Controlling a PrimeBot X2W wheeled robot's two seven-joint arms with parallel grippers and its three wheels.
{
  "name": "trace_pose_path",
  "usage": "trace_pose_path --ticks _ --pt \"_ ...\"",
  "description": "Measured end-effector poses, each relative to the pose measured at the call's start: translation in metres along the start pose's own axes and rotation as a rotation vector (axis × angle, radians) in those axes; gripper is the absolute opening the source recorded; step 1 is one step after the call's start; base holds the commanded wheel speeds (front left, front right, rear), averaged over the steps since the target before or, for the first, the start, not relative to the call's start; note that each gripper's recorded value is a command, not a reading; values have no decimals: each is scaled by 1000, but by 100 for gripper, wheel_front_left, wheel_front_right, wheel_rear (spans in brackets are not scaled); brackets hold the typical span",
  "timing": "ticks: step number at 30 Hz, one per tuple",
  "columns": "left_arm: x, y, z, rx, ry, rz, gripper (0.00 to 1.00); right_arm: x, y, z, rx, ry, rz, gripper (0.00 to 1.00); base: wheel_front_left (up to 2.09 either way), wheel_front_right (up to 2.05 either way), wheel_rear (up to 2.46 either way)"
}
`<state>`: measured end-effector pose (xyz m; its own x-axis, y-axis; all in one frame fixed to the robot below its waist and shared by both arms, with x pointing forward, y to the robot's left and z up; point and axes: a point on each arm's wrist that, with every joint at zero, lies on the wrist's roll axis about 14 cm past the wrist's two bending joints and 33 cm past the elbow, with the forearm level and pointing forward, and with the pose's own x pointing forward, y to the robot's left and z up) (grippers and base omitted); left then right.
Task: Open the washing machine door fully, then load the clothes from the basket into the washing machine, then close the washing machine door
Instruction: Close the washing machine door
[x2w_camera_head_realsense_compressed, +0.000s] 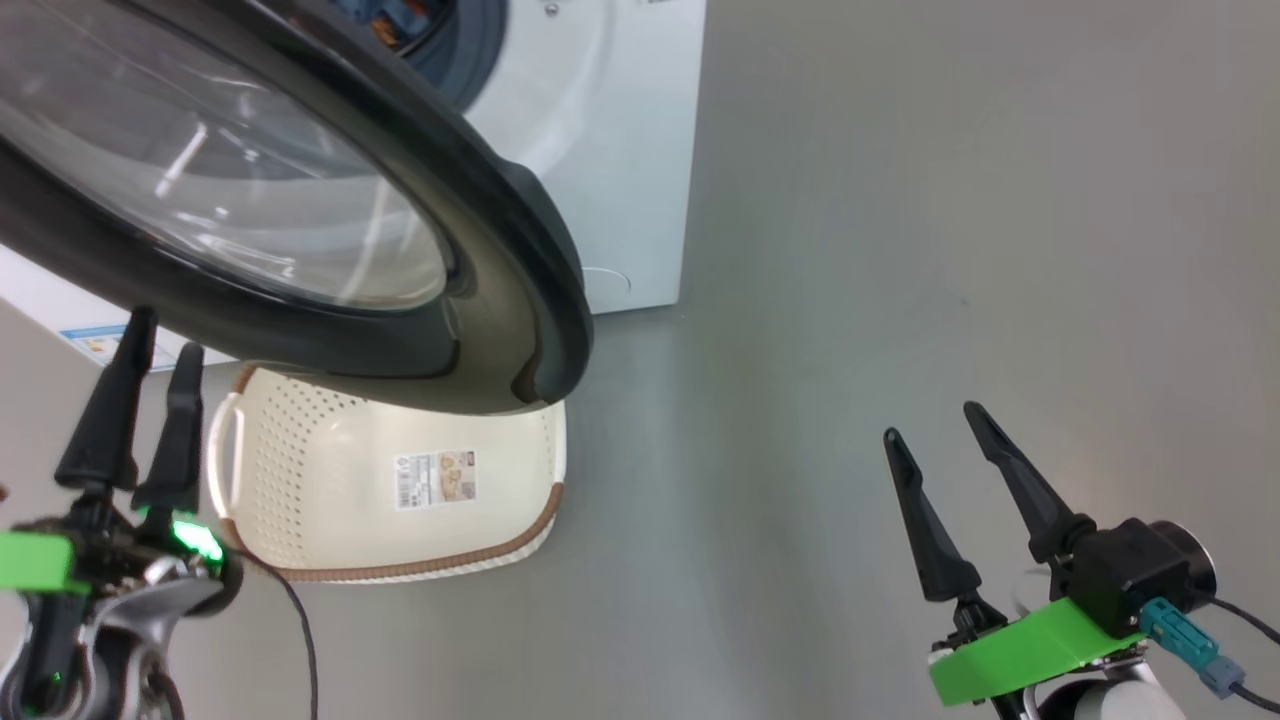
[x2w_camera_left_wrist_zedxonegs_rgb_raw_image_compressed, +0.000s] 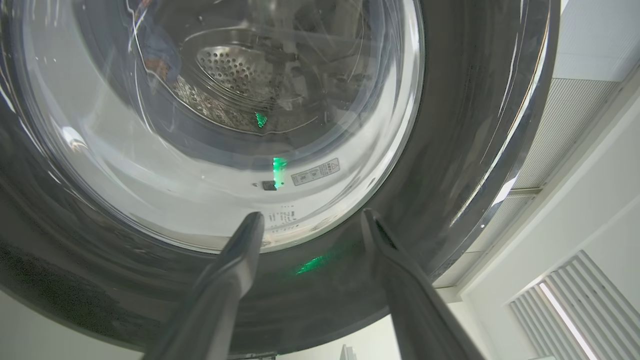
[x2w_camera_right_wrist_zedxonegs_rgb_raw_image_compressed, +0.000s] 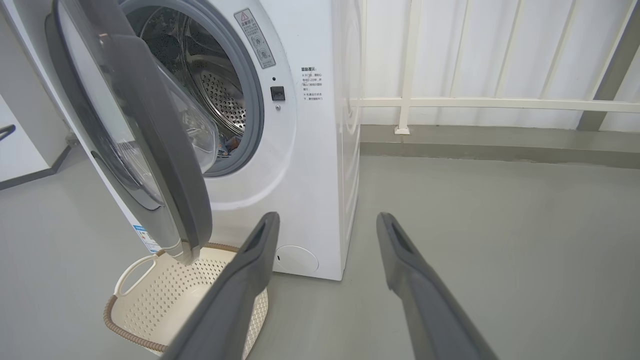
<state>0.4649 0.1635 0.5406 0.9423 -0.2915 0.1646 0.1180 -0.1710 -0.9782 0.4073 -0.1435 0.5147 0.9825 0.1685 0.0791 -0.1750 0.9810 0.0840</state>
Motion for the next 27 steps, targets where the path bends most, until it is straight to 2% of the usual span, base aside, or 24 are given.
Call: trace_pose_path --ticks 1,6,7,16,18,24,27 --pt "-4 0 1 51 -11 13 100 0 1 1 1 0 2 100 0 0 0" --pt "-25 -23 11 151 -156 -28 100 -7 6 2 5 5 14 100 0 0 0" --pt "-34 -31 12 278 -189 -18 100 -8 8 4 4 3 16 100 0 0 0" --pt "-73 -53 -6 947 -261 19 100 -19 15 13 -7 -3 33 100 0 0 0" --pt "-81 -49 -8 1111 -251 72 100 -21 17 15 -8 -4 38 100 0 0 0" --pt "-105 -25 -18 1359 -204 203 100 -27 22 19 -19 -5 52 100 0 0 0" --pt "-112 -16 -18 1417 -196 247 100 -28 22 20 -20 -6 51 100 0 0 0"
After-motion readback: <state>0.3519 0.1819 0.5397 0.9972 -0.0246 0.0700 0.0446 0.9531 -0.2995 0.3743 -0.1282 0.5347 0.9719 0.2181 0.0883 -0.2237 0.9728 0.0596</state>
